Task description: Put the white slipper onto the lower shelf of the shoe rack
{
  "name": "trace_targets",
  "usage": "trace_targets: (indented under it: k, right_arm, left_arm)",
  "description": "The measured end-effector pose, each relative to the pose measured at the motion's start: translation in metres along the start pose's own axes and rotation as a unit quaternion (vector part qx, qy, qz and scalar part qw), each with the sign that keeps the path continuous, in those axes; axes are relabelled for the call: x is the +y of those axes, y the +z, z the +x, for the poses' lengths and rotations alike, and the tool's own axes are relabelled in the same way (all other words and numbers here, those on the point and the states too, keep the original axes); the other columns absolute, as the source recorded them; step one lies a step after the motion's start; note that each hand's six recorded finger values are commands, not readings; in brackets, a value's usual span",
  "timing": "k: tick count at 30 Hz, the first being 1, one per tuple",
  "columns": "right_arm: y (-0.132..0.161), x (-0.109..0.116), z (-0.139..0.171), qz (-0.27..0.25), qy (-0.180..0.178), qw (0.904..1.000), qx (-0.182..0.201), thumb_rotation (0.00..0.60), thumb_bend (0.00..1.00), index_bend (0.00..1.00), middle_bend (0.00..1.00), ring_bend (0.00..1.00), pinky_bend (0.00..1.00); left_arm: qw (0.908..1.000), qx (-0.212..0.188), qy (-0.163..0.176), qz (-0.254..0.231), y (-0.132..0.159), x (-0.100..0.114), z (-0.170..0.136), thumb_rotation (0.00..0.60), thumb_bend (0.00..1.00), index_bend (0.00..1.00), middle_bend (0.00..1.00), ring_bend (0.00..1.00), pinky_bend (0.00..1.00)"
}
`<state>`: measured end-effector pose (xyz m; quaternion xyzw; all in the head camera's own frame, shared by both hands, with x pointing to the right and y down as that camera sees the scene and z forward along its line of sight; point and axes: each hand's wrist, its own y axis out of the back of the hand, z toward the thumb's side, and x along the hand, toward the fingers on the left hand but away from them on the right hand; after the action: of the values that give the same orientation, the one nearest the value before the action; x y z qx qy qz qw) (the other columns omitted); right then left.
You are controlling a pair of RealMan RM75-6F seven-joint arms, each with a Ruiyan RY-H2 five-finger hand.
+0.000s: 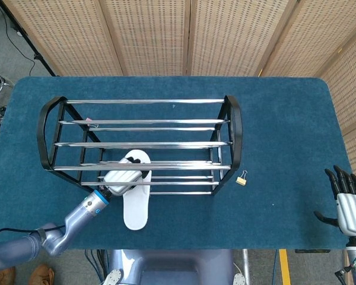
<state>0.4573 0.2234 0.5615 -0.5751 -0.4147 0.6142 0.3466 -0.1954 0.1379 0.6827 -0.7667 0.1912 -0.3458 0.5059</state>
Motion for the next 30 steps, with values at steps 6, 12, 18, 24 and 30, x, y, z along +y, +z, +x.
trace_targets:
  k: [6, 12, 18, 24, 30]
  right_arm:
    - [0.0, 0.001, 0.0, -0.001, -0.001, 1.0, 0.0, 0.6, 0.0, 0.0, 0.0, 0.0, 0.0]
    - [-0.001, 0.001, 0.0, -0.001, 0.0, 1.0, 0.0, 0.6, 0.0, 0.0, 0.0, 0.0, 0.0]
    - [-0.002, 0.001, 0.0, -0.002, 0.0, 1.0, -0.002, 0.6, 0.0, 0.0, 0.0, 0.0, 0.0]
    - [-0.003, 0.001, 0.0, -0.004, 0.0, 1.0, -0.004, 0.6, 0.0, 0.0, 0.0, 0.0, 0.0]
    - [-0.003, 0.001, -0.001, -0.005, 0.001, 1.0, -0.004, 0.6, 0.0, 0.0, 0.0, 0.0, 0.0]
  left_arm:
    - [1.0, 0.004, -0.002, 0.002, -0.002, -0.004, 0.002, 0.6, 0.51, 0.73, 0.54, 0.49, 0.59]
    - [0.9999, 0.009, -0.004, 0.008, -0.006, -0.007, 0.006, 0.6, 0.51, 0.73, 0.54, 0.49, 0.59]
    - [0.9998, 0.012, -0.005, 0.014, -0.01, -0.009, 0.011, 0.6, 0.51, 0.73, 0.54, 0.49, 0.59]
    - [0.9997, 0.02, -0.001, 0.013, -0.017, -0.008, 0.016, 0.6, 0.51, 0.73, 0.54, 0.49, 0.59]
    - [0.9995, 0.026, 0.003, 0.017, -0.025, -0.006, 0.019, 0.6, 0.51, 0.73, 0.54, 0.49, 0.59]
